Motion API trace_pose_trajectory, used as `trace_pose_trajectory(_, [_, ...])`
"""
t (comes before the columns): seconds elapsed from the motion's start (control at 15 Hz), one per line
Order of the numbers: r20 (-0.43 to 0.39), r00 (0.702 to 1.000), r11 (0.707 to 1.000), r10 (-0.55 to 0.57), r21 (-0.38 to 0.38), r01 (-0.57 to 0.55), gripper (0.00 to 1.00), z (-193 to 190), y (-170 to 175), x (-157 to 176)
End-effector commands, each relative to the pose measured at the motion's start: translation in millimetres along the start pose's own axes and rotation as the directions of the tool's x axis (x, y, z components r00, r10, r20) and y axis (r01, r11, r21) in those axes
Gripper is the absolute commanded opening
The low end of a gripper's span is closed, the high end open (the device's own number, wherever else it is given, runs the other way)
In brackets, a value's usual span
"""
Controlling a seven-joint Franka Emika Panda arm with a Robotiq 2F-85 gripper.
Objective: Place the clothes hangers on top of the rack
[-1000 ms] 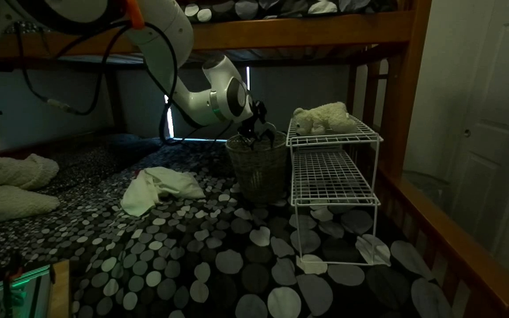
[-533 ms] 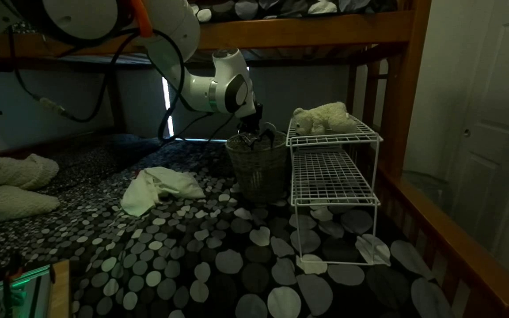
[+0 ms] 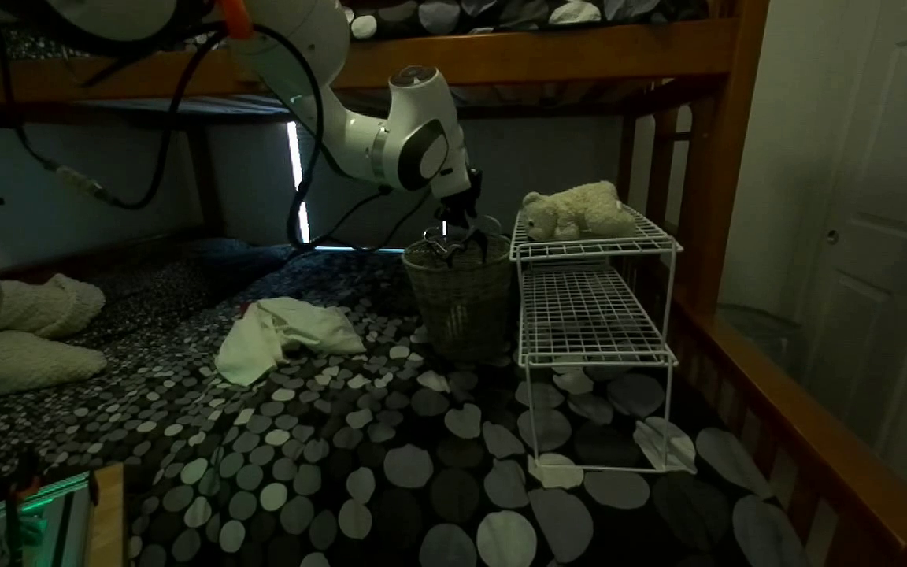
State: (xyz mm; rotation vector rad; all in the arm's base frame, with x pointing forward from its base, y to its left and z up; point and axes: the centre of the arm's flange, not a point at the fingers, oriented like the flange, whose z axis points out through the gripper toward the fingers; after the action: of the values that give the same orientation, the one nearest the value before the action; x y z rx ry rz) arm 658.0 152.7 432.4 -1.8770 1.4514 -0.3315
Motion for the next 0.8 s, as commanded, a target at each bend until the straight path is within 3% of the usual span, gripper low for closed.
trace_pose_trajectory(0.0, [-0.006,1.0,1.0,-0.005,0.006,0.005,0.39,-4,-1,-3])
trace_pose_trajectory(0.07, [-0.012,1.0,1.0,-0.01,0.009,0.01,0.41,-7,-3,-6])
trace_pose_trajectory(0.13, [-0.016,1.0,1.0,-0.013,0.011,0.013,0.67,-9,-4,-7])
trace_pose_trajectory(0.2, [-0.019,1.0,1.0,-0.025,0.017,0.025,0.68,-12,-4,-12])
trace_pose_trajectory(0.47, [-0.03,0.999,0.998,0.021,0.067,-0.019,0.97,-3,-11,17])
trace_pose_trajectory(0.73, [-0.014,0.997,0.997,0.07,0.038,-0.069,1.0,15,-12,42])
